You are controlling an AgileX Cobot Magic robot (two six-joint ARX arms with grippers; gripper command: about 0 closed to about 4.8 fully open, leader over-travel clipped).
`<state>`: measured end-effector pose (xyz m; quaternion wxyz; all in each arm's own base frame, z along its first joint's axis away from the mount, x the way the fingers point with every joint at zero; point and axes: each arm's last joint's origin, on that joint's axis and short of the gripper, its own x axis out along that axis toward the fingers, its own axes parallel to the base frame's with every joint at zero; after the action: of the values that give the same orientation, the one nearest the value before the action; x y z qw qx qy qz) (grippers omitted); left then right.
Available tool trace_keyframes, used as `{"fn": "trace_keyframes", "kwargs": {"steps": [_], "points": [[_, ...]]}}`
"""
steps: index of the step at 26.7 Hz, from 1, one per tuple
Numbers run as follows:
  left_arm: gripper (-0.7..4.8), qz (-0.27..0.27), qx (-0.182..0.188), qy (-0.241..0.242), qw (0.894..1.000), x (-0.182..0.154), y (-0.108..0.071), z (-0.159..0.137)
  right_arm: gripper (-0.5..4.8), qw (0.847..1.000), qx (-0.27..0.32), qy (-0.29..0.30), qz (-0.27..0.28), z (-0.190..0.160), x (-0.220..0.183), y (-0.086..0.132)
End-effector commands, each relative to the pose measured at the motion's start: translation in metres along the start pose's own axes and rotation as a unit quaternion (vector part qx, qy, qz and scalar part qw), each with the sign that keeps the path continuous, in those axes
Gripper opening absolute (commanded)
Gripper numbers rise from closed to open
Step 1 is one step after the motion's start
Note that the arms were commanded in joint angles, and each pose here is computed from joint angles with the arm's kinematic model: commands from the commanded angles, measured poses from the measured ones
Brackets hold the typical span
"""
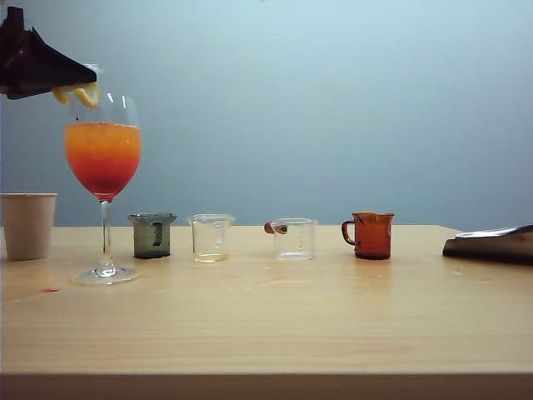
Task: Pick up the lemon slice from the paper cup on the left and carefully insert it into the rim of the goblet.
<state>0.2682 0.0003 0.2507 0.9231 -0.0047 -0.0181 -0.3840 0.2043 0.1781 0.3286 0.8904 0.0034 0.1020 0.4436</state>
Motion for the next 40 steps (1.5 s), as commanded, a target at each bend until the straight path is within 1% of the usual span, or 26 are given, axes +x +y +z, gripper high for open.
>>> {"fn": "trace_keyframes", "kwargs": {"steps": [1,5,9,13,16,25,29,35,36,40], "points": [[-0.06,-0.001,0.007,-0.004,1.000,-0.0005,-0.0001,0.0014,-0.02,1.000,-0.003,-0.007,0.005,0.0025,-0.0008,0.0007],[-0.06,0.004,0.008,-0.002,1.000,-0.0017,0.0011,0.0010,-0.02,1.000,-0.003,-0.007,0.007,0.0024,-0.0008,0.0009],[-0.06,0.015,0.026,0.001,1.000,-0.0016,0.0017,0.0002,-0.02,1.000,-0.003,-0.007,0.007,0.0024,-0.0008,0.0009],[-0.06,0.015,0.024,0.003,1.000,-0.0015,0.0017,-0.0004,-0.02,1.000,-0.003,-0.006,0.007,0.0022,-0.0008,0.0009],[-0.06,0.017,0.033,0.002,0.999,-0.0015,0.0018,-0.0002,-0.02,1.000,-0.003,-0.005,0.007,0.0021,-0.0008,0.0009],[-0.06,0.027,0.038,0.001,0.999,-0.0013,0.0023,0.0001,-0.02,1.000,-0.003,-0.004,0.007,0.0018,-0.0004,0.0008],[-0.06,0.033,0.049,0.001,0.998,-0.0008,0.0026,-0.0001,-0.02,1.000,-0.002,-0.002,0.007,0.0011,0.0000,0.0006],[-0.06,0.029,0.046,0.003,0.999,0.0019,0.0016,-0.0021,-0.02,1.000,-0.001,0.002,0.007,-0.0008,0.0024,0.0000],[-0.06,0.020,0.033,0.006,0.999,0.0027,0.0003,-0.0030,-0.02,1.000,-0.001,0.003,0.007,-0.0009,0.0025,-0.0001],[-0.06,0.004,0.022,0.015,1.000,0.0049,-0.0025,-0.0056,-0.02,1.000,-0.001,0.003,0.006,-0.0009,0.0025,-0.0002]]}}
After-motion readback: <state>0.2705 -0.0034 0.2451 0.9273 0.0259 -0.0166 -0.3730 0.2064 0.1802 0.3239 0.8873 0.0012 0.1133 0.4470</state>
